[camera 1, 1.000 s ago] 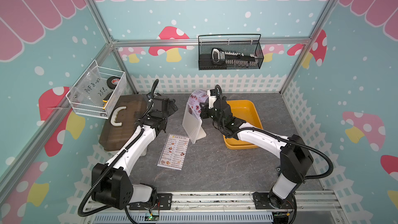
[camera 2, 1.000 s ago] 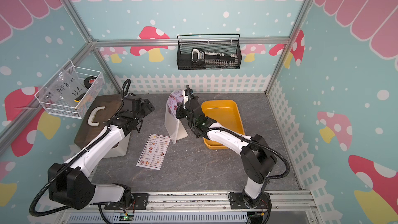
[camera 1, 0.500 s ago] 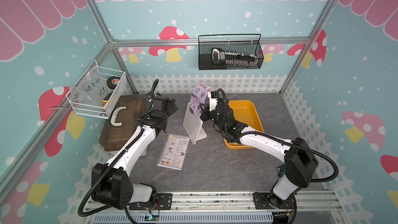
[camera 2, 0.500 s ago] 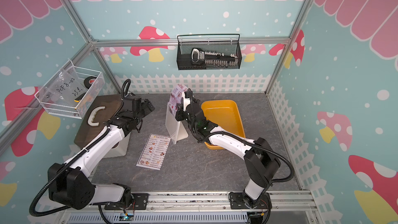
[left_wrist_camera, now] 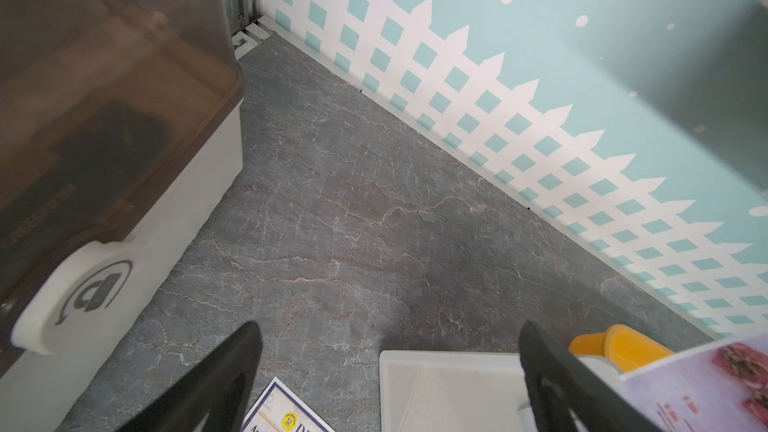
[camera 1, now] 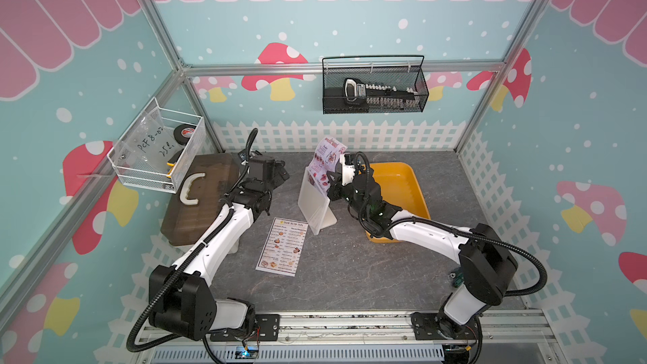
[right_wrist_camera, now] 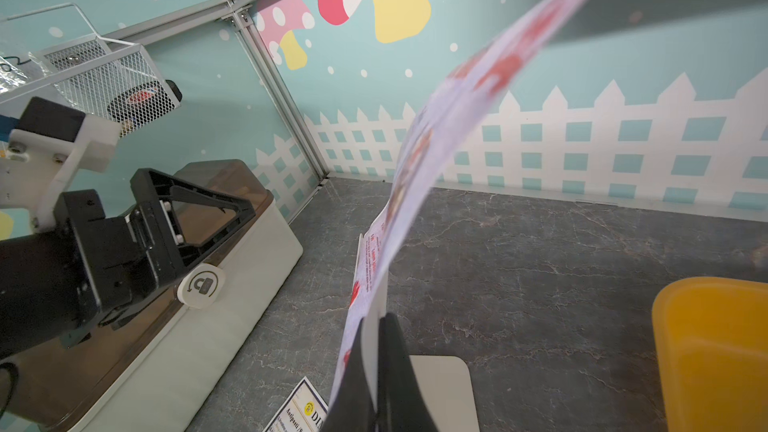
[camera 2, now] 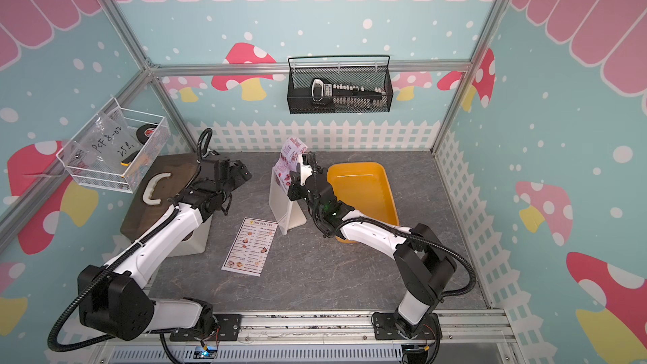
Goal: Replace the menus in the menu holders
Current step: Insert the menu into the menu holder.
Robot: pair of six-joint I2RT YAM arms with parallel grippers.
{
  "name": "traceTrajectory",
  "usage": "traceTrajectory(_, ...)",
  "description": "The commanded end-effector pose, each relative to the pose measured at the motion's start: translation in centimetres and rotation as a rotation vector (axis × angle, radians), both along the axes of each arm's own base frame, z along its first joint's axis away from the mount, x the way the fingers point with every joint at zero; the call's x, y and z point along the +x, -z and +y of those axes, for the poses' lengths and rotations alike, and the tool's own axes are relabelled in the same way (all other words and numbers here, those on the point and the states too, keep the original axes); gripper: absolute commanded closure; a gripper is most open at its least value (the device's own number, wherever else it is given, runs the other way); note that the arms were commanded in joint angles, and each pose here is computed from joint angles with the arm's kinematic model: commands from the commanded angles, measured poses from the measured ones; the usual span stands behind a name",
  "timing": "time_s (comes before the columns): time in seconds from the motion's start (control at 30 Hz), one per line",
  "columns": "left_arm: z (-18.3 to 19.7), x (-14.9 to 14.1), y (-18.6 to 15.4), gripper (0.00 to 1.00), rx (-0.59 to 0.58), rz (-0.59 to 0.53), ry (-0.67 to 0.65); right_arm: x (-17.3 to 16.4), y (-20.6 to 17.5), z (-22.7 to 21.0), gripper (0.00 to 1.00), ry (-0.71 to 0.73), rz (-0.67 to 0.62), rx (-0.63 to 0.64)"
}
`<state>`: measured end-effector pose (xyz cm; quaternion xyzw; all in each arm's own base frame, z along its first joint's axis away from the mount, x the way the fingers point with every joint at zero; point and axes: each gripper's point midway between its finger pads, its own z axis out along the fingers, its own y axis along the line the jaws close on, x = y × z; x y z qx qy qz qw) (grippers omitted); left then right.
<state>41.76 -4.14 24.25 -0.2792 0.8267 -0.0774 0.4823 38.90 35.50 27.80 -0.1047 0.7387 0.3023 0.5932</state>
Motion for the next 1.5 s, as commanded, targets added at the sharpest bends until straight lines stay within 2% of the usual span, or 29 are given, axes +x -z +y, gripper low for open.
traceTrajectory(0.0, 0.3, 0.7, -1.7, 0.03, -0.013, -0.046, -0.022, -0.5, -3.0, 0.0, 0.98, -0.002, -0.092, 0.019)
traceTrajectory(0.23, 0.3, 0.8, -1.9, 0.03, -0.007, -0.049, -0.019, -0.6, -3.6, 0.5, 0.97, -0.030, -0.125, -0.002)
traceTrajectory(1.0, 0.3, 0.9, -2.0, 0.03, -0.004, -0.049, -0.024, -1.7, -1.6, 0.5, 0.95, -0.033, -0.137, -0.023)
traceTrajectory(1.47, 0.2, 0.9, -1.8, 0.03, -0.005, -0.050, -0.025, -2.2, -2.9, 0.5, 0.95, 0.001, -0.199, -0.035)
